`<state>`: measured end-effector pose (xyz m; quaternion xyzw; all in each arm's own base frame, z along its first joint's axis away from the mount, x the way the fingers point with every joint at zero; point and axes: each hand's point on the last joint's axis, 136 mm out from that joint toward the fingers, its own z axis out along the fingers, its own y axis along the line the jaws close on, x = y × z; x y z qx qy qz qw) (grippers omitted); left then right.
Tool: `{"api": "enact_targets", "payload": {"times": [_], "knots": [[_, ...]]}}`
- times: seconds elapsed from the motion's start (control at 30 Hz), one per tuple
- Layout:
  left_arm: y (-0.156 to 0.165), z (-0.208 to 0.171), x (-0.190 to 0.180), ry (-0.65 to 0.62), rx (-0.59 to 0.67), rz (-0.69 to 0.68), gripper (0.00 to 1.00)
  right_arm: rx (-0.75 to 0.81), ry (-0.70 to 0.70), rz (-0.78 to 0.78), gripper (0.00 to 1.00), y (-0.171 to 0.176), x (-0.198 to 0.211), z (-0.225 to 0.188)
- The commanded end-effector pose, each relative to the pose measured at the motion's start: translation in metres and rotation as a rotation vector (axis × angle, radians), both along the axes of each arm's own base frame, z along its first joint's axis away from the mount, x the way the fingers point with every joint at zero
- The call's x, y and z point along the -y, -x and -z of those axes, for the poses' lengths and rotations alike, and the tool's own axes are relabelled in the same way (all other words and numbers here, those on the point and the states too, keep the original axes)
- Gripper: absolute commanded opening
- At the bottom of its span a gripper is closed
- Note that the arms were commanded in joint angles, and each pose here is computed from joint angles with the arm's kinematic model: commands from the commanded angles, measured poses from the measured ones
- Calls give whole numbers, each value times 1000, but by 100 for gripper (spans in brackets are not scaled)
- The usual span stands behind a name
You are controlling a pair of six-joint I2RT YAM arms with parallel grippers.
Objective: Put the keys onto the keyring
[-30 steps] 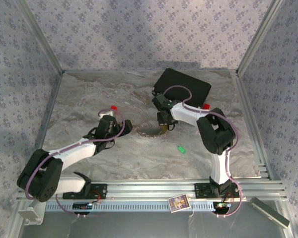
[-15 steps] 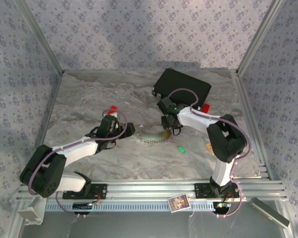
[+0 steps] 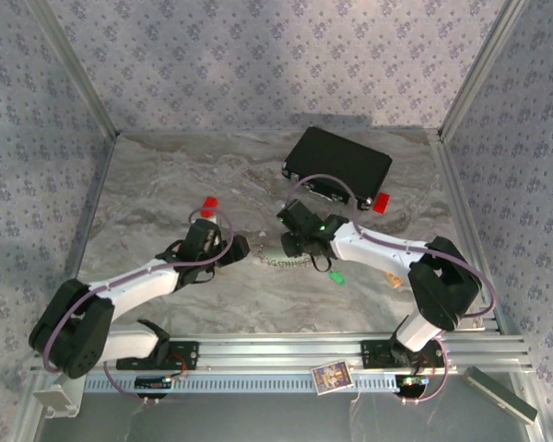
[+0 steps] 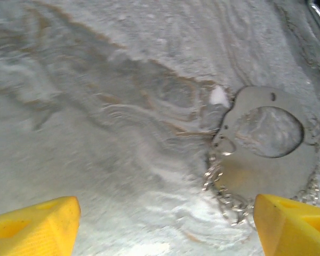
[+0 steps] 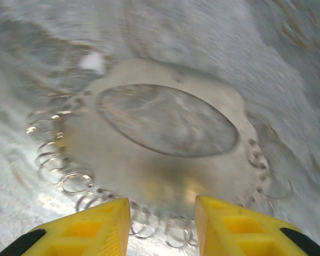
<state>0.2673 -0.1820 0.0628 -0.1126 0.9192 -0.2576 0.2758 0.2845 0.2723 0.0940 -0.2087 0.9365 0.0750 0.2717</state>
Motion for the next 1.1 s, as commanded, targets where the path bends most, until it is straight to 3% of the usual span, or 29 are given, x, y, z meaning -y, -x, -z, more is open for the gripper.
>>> {"api": "enact_targets", "payload": {"times": [0.0, 0.17, 0.43, 0.7, 1.07], "knots": [[-1, -5, -29, -52, 36, -136, 86, 257, 29, -204, 38, -26, -20, -28], [-6, -18, -47, -38, 121, -226, 88, 421, -44, -604, 41, -20, -62, -31], [-5, -36, -65, -3, 231, -308, 89, 472, 206, -1030, 44, -7, -70, 26], [-2, -45, -72, 6, 283, -323, 88, 442, 234, -1094, 43, -18, -79, 40], [7, -47, -84, 26, 314, -360, 88, 365, 245, -1141, 33, -29, -82, 52]]}}
